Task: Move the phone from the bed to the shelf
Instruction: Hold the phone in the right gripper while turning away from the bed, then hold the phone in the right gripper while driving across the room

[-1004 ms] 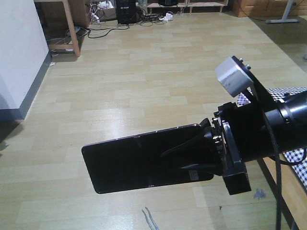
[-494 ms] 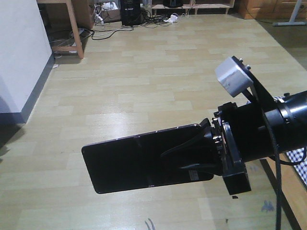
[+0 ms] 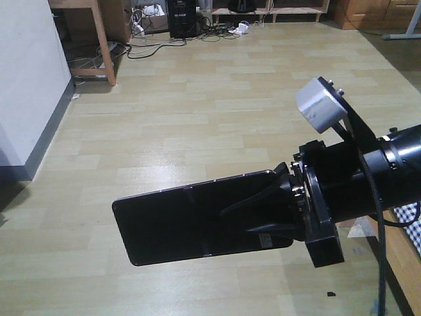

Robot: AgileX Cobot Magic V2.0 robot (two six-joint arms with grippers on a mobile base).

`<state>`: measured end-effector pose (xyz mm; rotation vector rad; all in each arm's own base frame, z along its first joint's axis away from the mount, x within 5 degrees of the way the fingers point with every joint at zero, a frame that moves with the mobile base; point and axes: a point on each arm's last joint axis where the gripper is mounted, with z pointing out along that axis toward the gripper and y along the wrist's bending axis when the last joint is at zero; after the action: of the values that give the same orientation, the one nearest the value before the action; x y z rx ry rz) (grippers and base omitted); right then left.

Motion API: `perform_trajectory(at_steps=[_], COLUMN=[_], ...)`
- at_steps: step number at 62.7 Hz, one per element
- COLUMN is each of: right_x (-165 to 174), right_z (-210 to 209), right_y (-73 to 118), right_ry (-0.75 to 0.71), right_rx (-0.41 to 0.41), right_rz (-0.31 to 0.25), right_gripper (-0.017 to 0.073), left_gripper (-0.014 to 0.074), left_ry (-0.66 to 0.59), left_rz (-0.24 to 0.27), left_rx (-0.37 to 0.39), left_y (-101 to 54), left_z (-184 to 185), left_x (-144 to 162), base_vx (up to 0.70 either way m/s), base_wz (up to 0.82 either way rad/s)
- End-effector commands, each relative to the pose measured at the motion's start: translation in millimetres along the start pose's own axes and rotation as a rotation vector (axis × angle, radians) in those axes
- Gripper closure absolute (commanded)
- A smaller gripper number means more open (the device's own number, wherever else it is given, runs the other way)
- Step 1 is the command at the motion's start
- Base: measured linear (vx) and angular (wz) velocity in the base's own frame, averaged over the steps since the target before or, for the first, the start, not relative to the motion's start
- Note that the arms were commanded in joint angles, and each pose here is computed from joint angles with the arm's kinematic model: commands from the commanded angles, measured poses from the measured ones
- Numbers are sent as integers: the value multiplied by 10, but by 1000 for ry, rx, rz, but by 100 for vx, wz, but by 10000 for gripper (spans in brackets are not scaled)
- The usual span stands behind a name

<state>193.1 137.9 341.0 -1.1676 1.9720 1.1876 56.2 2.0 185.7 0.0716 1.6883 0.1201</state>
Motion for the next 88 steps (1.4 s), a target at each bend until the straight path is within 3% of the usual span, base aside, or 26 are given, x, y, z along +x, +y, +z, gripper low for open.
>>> perform_trajectory(at_steps=[1,88], right_x=[-119,-118], right_z=[-80,-80], right_y=[181,181], right_ry=[-71,-70], right_rx=[-90,-90], right_rz=[-21,-21], right_gripper=[561,561], left_gripper=[592,592], left_ry=[-107,-107], left_rz=[-14,-14], left_rx=[-10,-10], left_y=[16,16], left_z=[-30,-30], left_x=[-142,-142], base_vx=[20,24], base_wz=[-3,-2])
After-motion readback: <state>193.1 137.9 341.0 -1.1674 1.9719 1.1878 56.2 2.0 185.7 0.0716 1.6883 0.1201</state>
